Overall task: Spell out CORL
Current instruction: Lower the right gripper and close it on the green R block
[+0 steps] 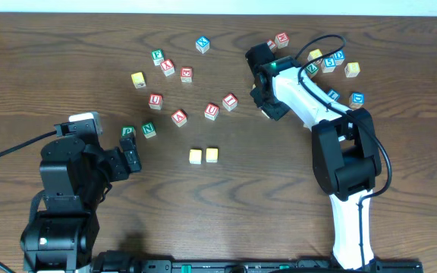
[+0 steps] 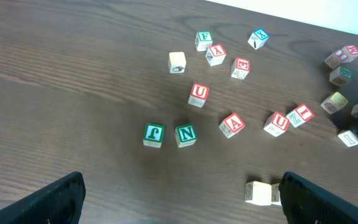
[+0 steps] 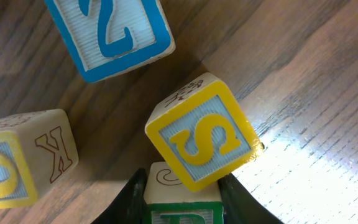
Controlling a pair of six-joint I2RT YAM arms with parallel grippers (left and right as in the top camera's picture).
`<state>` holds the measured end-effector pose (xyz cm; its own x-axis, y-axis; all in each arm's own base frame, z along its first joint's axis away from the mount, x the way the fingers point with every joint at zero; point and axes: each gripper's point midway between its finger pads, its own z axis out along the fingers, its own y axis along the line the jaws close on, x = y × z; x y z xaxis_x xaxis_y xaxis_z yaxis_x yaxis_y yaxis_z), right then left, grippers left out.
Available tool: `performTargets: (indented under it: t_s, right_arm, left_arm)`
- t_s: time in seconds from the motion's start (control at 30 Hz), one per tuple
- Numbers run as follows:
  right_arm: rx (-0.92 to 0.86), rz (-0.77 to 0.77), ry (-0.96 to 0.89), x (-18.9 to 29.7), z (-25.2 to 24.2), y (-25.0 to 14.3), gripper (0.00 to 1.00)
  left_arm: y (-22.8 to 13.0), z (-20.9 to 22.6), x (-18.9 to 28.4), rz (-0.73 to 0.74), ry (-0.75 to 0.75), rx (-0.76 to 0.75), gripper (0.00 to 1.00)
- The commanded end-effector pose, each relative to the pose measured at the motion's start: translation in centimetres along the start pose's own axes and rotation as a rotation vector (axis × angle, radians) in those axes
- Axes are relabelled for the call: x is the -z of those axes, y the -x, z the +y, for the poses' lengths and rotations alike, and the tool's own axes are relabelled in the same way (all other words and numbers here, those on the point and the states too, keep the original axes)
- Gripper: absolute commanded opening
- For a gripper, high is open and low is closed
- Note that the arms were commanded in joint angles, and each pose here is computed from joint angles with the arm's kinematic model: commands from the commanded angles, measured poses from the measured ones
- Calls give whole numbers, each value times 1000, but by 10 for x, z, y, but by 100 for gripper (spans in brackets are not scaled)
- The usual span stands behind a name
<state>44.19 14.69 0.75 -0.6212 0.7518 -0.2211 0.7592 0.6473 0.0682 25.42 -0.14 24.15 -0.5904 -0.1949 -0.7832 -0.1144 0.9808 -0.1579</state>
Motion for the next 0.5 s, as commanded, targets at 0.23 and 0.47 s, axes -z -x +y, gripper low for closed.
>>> performTargets:
  t_s: [0.23,0.47]
  right_arm:
    - [96,-30,35,1,14,-3,1]
    - [216,-41,59,5,22,-7,1]
  left_arm:
    - [10,1,6,-29,8,-5,98]
    - [10,1,6,-29,8,-5,98]
